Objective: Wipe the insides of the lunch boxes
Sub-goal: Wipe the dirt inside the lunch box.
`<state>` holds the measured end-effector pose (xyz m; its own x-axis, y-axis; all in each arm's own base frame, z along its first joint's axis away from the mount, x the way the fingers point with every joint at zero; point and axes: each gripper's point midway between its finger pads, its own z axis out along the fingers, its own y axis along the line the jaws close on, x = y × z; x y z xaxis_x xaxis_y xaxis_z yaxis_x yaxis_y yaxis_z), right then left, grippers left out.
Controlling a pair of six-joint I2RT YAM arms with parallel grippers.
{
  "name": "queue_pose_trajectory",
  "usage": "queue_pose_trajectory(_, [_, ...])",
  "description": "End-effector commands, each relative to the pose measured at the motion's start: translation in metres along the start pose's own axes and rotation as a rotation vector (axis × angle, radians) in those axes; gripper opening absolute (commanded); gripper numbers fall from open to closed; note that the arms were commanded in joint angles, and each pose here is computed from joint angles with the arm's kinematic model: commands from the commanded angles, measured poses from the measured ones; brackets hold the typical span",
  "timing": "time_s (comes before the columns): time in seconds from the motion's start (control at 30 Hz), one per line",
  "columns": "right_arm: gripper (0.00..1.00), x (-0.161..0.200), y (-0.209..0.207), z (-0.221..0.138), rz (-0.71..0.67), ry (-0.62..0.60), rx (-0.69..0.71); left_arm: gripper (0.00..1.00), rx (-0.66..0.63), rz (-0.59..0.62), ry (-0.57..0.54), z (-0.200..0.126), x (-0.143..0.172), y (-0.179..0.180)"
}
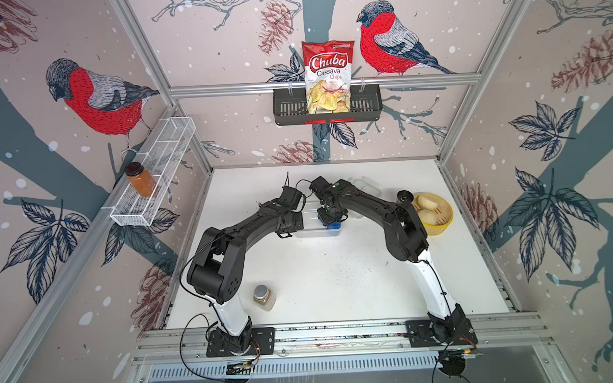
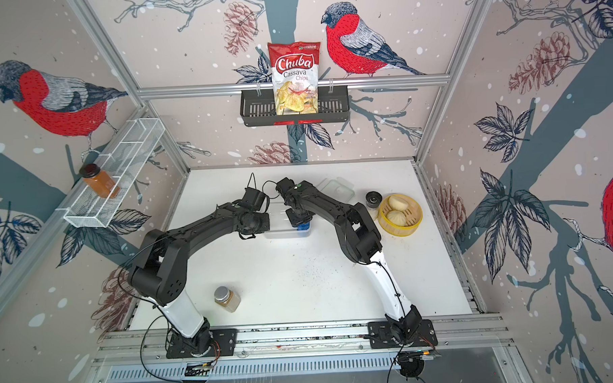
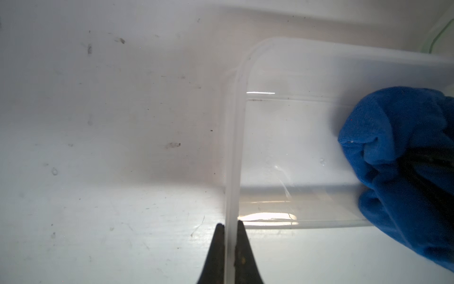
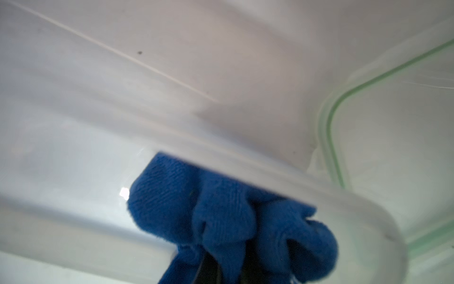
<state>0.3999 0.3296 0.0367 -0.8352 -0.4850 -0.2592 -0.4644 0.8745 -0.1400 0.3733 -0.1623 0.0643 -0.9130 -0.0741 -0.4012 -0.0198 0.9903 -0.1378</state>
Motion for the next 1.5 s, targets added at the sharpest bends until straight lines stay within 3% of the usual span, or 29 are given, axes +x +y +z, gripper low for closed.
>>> queue_pose_trajectory(0.0, [0.0,-0.018,-0.038,-0.009,0.073,-0.071,0.165,0.0,-0.061,0.006,0.018,-0.003,0.006,0.014])
queue_pose_trajectory(0.07, [0.0,-0.036,-0.032,-0.018,0.131,-0.139,0.087,0.0,-0.058,0.005,0.018,-0.004,0.006,0.013])
queue_pose_trajectory(0.17, [0.0,-0.064,-0.005,-0.037,0.188,-0.236,-0.156,0.0,-0.051,0.009,0.022,-0.003,0.007,0.012])
queue_pose_trajectory(0.3, [0.0,-0.091,0.043,-0.074,0.162,-0.35,-0.452,0.0,-0.037,0.015,0.03,-0.002,0.007,0.009])
queue_pose_trajectory(0.7, [0.0,-0.085,0.125,-0.047,0.051,-0.271,-0.566,0.0,-0.02,0.012,0.052,0.0,0.009,0.004])
queue_pose_trajectory(0.9, [0.0,-0.099,0.128,-0.041,0.14,-0.288,-0.654,0.0,-0.015,0.011,0.056,-0.005,0.015,0.006])
queue_pose_trajectory(1.1, [0.0,-0.106,0.086,-0.035,0.241,-0.297,-0.553,0.0,-0.046,0.01,0.07,-0.006,0.025,0.015])
queue_pose_trajectory(1.47, [0.0,-0.062,0.002,-0.039,0.308,-0.289,-0.216,0.0,-0.059,0.015,0.074,-0.001,0.02,0.015])
